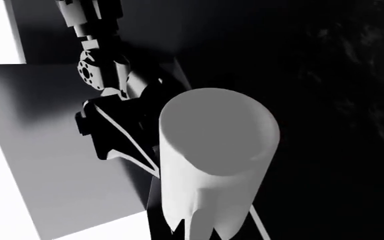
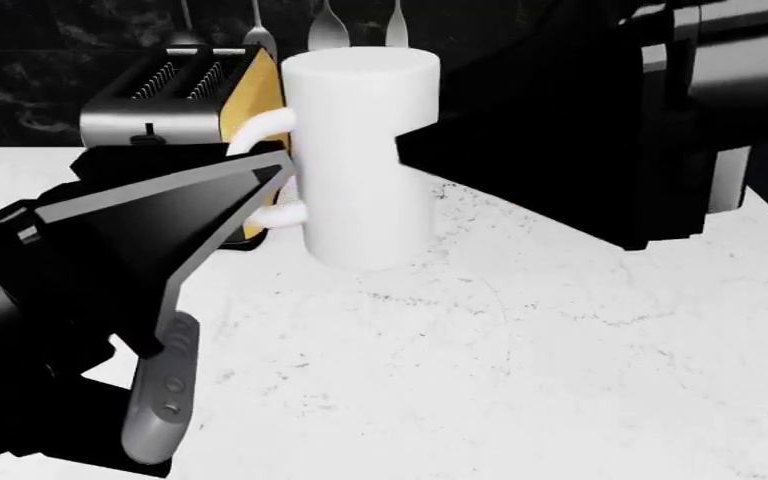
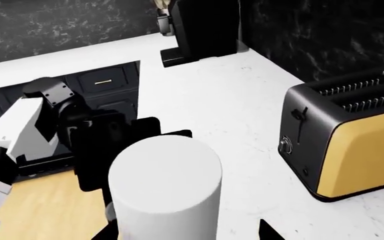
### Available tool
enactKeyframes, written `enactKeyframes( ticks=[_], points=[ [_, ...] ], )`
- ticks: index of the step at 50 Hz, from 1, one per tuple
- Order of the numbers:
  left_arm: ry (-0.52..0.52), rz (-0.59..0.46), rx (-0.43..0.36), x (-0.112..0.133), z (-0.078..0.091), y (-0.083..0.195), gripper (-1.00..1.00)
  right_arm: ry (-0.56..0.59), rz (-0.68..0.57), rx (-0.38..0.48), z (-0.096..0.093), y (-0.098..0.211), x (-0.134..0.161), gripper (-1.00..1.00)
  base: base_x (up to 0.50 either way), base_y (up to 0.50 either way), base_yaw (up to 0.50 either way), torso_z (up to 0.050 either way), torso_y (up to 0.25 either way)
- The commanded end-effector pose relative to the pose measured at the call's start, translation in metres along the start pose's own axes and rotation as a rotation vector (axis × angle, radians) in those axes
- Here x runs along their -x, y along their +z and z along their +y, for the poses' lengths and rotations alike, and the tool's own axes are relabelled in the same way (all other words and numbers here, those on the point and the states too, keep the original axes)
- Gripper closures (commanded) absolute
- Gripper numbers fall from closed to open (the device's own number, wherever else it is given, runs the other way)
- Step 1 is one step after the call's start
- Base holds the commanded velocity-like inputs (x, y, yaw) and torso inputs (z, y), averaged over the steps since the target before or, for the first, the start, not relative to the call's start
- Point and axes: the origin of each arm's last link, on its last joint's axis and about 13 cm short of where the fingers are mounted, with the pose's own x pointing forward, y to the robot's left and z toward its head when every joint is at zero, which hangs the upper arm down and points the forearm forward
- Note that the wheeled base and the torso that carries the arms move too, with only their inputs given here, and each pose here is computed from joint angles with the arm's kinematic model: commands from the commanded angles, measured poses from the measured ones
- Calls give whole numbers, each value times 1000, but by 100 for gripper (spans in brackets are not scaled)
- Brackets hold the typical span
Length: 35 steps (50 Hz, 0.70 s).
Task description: A wet mug is on the counter and needs to be dried. Pick it up and place it upside down in the open cabinet.
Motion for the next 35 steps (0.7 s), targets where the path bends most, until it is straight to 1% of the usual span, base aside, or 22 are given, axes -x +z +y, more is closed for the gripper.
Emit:
enactKeyframes(
  ticks=[1, 10, 11, 16, 24, 29, 30, 32, 35],
  points=[
    [64, 22, 2, -9, 14, -4, 100, 33, -9, 3, -6, -4, -10, -100, 0, 0, 0, 0, 0],
    [91, 18, 18, -14, 18, -1, 100, 137, 1, 5, -7, -8, -30, -100, 0, 0, 0, 2, 0],
    [91, 19, 19, -14, 18, -1, 100, 141, 3, 1, -9, -10, -32, 100, 0, 0, 0, 0, 0],
    [89, 22, 23, -12, 17, 2, 100, 149, 5, -14, -10, -14, -34, 100, 0, 0, 0, 0, 0],
    [83, 29, 23, -11, 14, 5, 100, 138, -10, -8, -6, -12, -29, 100, 0, 0, 0, 0, 0],
    [72, 51, 5, -9, 13, 3, 100, 134, -11, -12, -4, -13, -27, 100, 0, 0, 0, 0, 0],
    [67, 56, 3, -8, 13, 3, -100, 127, -9, -12, -4, -13, -26, 100, 0, 0, 0, 0, 10],
    [52, 65, 0, -4, 12, 2, -100, 105, -4, -10, -4, -13, -23, 100, 0, 0, 0, 0, 0],
    [15, 96, 6, 0, 9, 2, -100, 67, -4, 11, 2, -13, -18, 100, 0, 0, 0, 0, 0]
  ],
)
